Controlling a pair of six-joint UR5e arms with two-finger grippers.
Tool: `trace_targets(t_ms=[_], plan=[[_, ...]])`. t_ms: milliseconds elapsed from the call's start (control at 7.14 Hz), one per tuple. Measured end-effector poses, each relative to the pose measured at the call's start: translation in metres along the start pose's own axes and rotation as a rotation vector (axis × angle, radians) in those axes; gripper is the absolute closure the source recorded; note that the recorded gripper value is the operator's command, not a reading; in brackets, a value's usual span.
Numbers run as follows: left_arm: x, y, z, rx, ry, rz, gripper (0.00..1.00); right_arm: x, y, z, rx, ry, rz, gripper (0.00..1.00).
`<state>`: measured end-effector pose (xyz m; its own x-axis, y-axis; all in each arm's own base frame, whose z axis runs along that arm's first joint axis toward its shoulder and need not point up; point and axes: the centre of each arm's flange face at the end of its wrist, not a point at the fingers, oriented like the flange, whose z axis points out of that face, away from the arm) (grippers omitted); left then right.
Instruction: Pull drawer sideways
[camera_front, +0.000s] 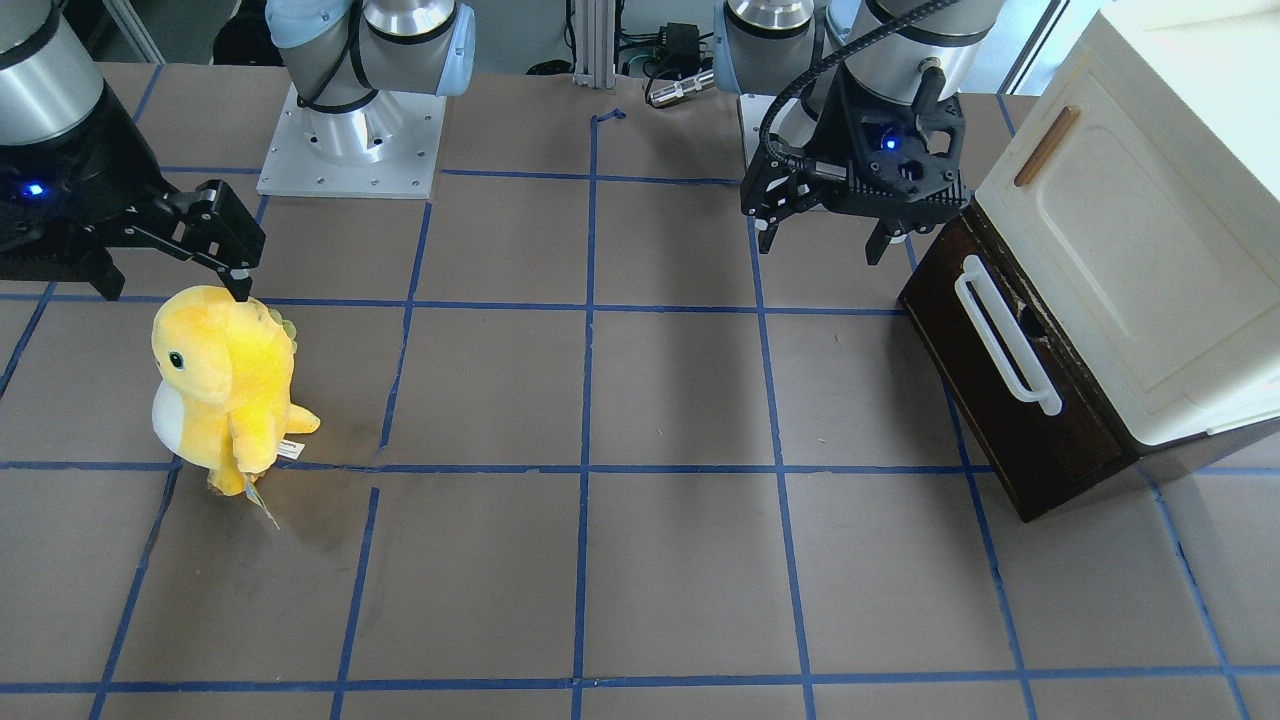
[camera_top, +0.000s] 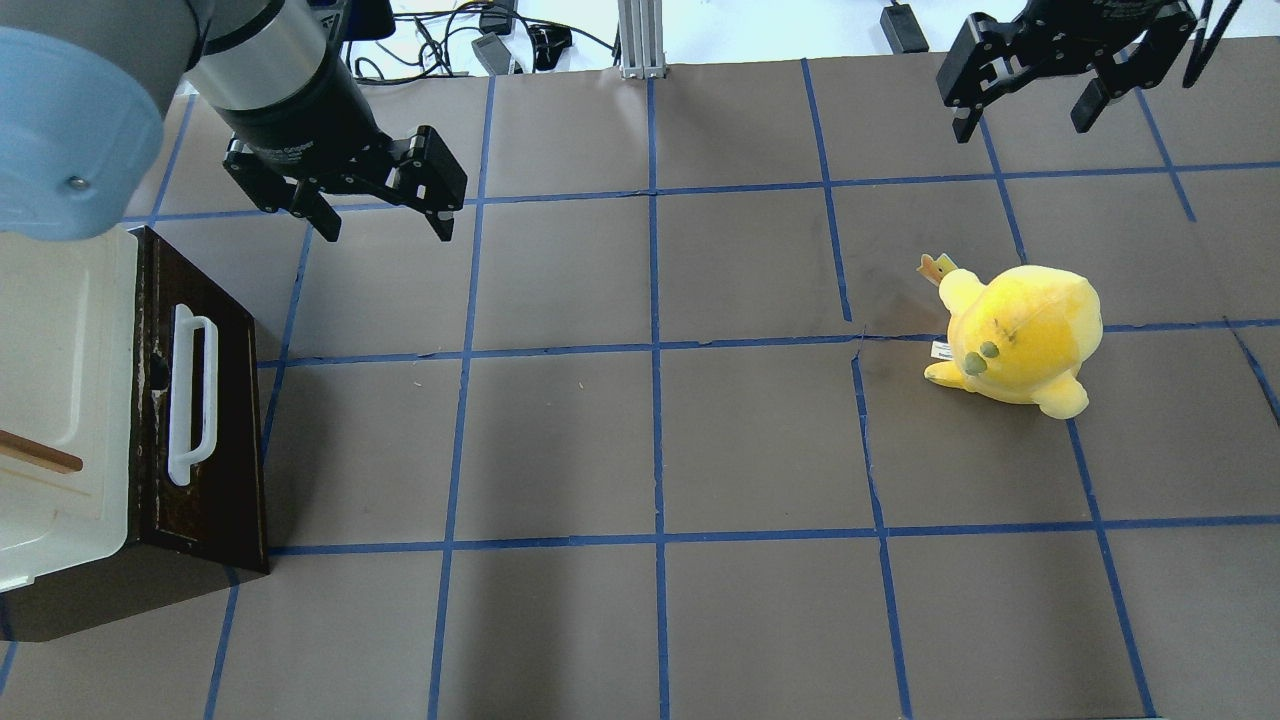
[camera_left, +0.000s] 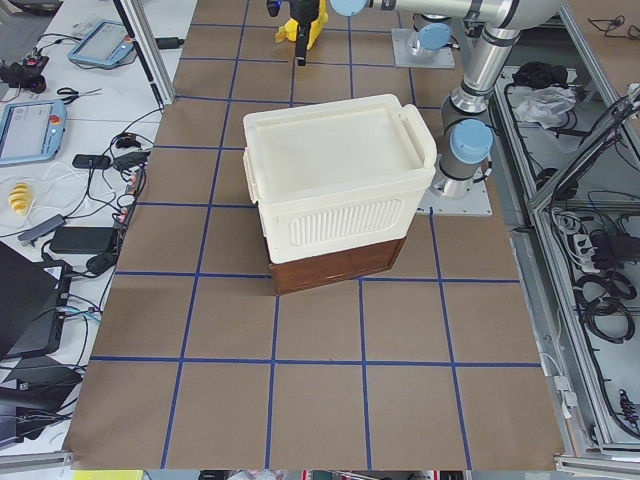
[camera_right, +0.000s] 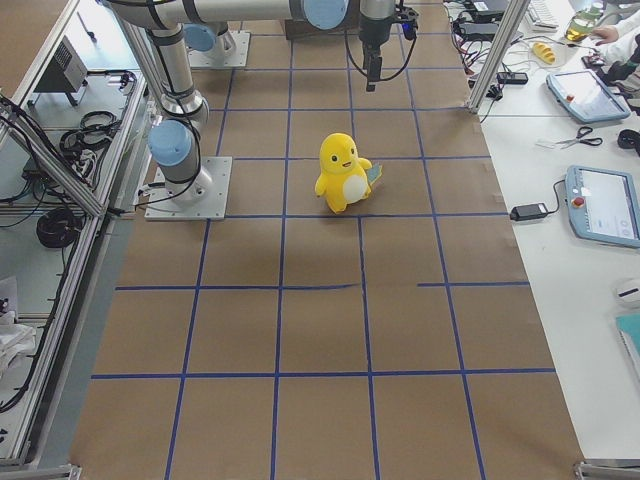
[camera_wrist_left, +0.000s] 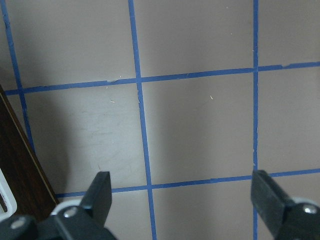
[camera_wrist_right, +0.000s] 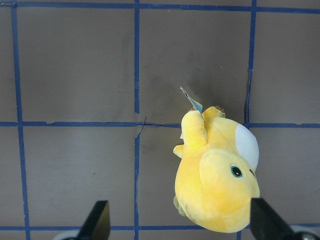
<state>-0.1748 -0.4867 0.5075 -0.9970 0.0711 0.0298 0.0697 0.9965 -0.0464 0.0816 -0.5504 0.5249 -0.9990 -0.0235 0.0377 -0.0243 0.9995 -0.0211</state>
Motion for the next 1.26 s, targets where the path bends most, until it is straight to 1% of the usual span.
trace_targets(t_ms=[1260], plan=[[0.0008, 0.0035, -0.0061, 0.013, 0.009, -0.002, 0.00, 0.0000, 0.0000, 0.0000, 0.000, 0.000, 0.000, 0.00]])
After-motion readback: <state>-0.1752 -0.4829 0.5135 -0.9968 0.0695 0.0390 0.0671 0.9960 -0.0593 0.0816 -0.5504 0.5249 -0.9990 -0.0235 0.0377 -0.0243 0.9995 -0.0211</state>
